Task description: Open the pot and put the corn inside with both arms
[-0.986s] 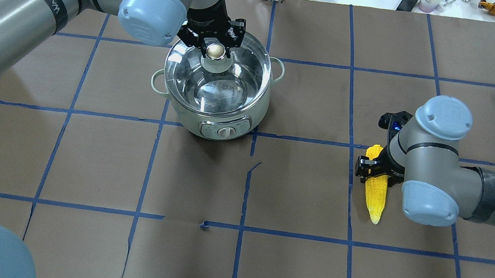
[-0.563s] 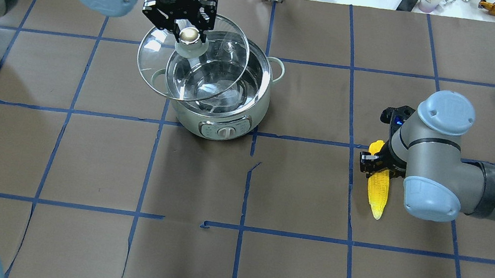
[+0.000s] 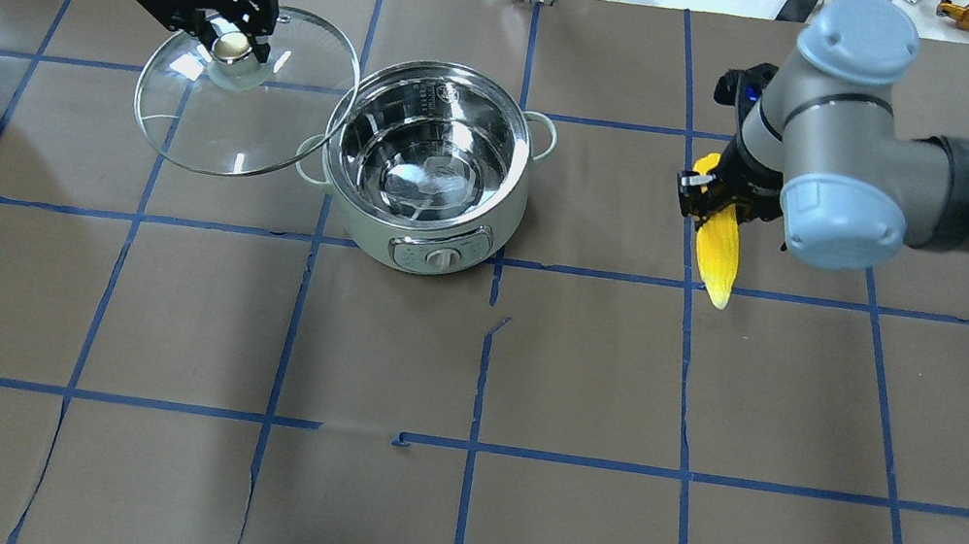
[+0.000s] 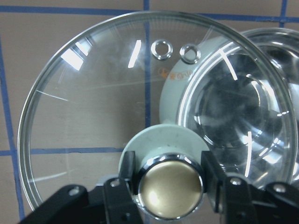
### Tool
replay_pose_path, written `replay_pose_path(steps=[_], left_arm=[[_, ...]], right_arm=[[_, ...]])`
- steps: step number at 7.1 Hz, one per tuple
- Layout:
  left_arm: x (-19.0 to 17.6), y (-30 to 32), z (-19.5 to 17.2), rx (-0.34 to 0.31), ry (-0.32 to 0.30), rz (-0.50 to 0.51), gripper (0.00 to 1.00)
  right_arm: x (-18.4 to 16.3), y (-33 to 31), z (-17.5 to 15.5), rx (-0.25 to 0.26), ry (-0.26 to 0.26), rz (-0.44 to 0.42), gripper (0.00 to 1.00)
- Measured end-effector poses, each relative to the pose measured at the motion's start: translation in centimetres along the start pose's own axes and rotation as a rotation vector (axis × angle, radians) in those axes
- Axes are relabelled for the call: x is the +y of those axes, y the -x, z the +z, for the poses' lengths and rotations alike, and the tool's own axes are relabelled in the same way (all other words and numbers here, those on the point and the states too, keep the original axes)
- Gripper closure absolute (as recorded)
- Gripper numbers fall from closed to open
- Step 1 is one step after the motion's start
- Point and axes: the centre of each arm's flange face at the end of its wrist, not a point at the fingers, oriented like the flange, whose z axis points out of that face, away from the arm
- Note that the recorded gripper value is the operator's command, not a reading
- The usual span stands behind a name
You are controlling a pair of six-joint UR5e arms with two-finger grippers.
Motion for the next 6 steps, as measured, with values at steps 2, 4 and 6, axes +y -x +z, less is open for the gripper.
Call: replay_pose_path(steps=[2, 4, 6], left_arm=[[1.1, 8.8, 3.8, 0.002, 0.03, 0.004, 0.62], [2.6, 13.1, 8.1, -0.017, -0.026, 0.009, 0.62], [3.7, 16.0, 11.1, -0.023, -0.047, -0.008, 0.65]], right_arm=[[-5.9, 7.5, -3.8, -0.05, 0.001, -0.002, 0.78], [-7.3, 16.7, -4.6, -0.087, 0.001, 0.063, 0.76], [-6.8, 23.2, -4.1, -0.105, -0.01, 0.1, 0.69]])
